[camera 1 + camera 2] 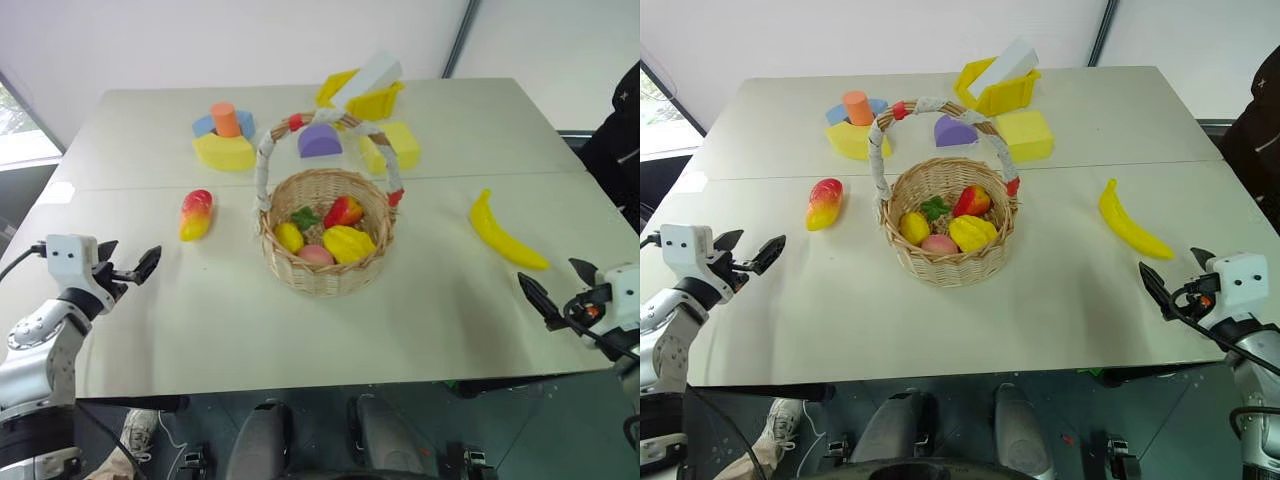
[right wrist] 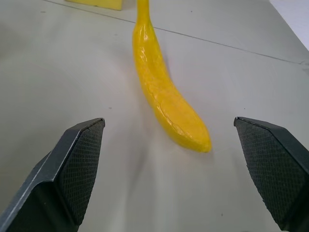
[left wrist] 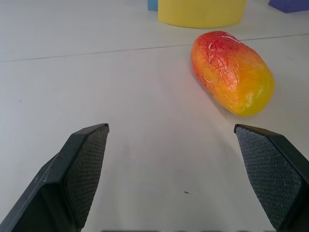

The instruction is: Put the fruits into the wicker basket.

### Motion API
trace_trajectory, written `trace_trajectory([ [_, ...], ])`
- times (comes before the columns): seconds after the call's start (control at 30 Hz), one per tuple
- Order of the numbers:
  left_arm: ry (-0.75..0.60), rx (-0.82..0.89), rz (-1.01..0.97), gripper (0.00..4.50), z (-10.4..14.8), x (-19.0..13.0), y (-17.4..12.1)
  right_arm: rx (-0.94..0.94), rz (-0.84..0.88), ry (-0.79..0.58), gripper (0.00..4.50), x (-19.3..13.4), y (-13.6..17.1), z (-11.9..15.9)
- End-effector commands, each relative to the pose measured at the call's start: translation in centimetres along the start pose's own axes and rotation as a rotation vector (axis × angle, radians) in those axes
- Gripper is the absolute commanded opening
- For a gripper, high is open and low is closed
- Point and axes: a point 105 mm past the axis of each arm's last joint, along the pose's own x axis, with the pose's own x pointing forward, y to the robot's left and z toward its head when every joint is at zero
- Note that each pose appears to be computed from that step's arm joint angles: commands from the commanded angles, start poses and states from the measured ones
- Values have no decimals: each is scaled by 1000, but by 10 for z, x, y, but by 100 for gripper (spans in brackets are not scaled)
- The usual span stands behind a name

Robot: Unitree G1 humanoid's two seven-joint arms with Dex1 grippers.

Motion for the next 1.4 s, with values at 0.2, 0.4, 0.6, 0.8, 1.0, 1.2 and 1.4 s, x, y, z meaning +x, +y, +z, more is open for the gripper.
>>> trace_trajectory([
  [0.2, -79, 6, 35, 449, 21, -2, 5, -73, -19, -94, 447, 14, -11, 29],
  [0.4, -106, -4, 12, 449, 44, 18, -6, -127, 63, -202, 447, 26, 5, 69],
  [0.6, -69, 51, -13, 449, 77, 54, -31, -117, 393, -287, 447, 15, 76, 118],
  [0.8, 103, 88, 11, 449, 75, 81, -46, -117, 701, -311, 447, 2, 144, 144],
  [1.0, 241, 100, 32, 449, 65, 95, -57, -147, 835, -417, 447, 13, 185, 172],
  [1.2, 308, 115, 29, 449, 53, 102, -60, -144, 902, -494, 447, 27, 213, 181],
  [1.4, 341, 89, 28, 449, 49, 112, -61, -138, 935, -521, 447, 25, 229, 180],
])
